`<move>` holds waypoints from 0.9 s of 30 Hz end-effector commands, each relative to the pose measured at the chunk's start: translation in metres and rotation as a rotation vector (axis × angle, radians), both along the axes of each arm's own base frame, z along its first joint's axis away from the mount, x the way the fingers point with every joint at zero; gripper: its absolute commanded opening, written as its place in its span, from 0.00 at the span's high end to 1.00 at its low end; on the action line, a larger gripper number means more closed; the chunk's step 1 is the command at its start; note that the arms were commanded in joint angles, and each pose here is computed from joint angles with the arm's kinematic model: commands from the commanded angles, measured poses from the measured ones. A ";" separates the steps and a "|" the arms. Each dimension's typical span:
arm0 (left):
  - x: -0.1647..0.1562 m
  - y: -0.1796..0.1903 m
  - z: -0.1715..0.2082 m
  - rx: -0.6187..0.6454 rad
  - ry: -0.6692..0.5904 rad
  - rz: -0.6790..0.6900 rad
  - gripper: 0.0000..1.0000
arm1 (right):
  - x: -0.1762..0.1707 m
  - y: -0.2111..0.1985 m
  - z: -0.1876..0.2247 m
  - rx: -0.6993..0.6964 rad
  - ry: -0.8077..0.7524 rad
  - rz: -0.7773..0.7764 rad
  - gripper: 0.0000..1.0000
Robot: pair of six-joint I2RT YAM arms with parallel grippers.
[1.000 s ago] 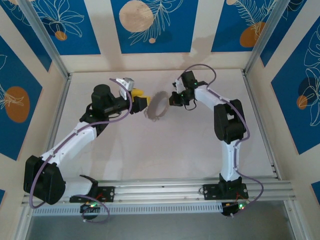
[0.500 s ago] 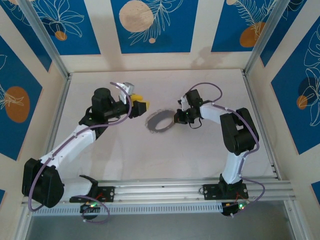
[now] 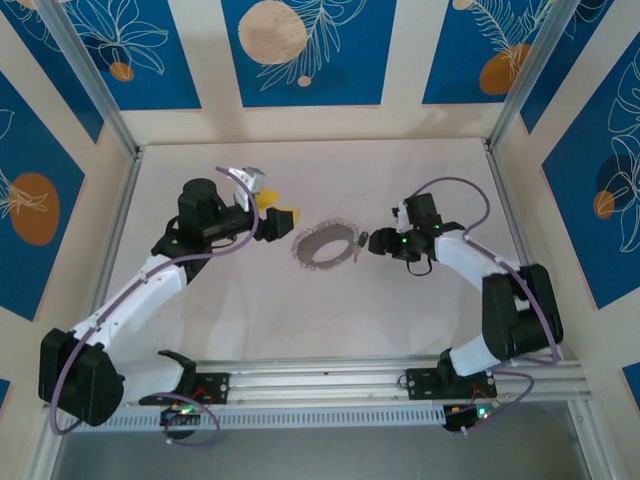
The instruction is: Put the keys on the keyring
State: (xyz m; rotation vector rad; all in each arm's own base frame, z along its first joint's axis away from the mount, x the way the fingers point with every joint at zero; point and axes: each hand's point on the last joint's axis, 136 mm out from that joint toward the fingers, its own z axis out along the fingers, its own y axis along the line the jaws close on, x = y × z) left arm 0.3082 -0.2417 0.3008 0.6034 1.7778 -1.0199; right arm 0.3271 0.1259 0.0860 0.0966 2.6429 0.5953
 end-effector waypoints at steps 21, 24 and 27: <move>0.038 0.210 -0.084 0.354 -0.241 0.979 0.01 | 0.035 -0.170 0.073 -0.248 -0.470 -0.639 0.01; 0.043 0.224 -0.113 0.416 -0.224 1.006 0.01 | 0.036 -0.175 0.061 -0.286 -0.488 -0.618 0.01; 0.047 0.229 -0.144 0.471 -0.207 1.002 0.01 | 0.041 -0.177 0.046 -0.333 -0.500 -0.580 0.01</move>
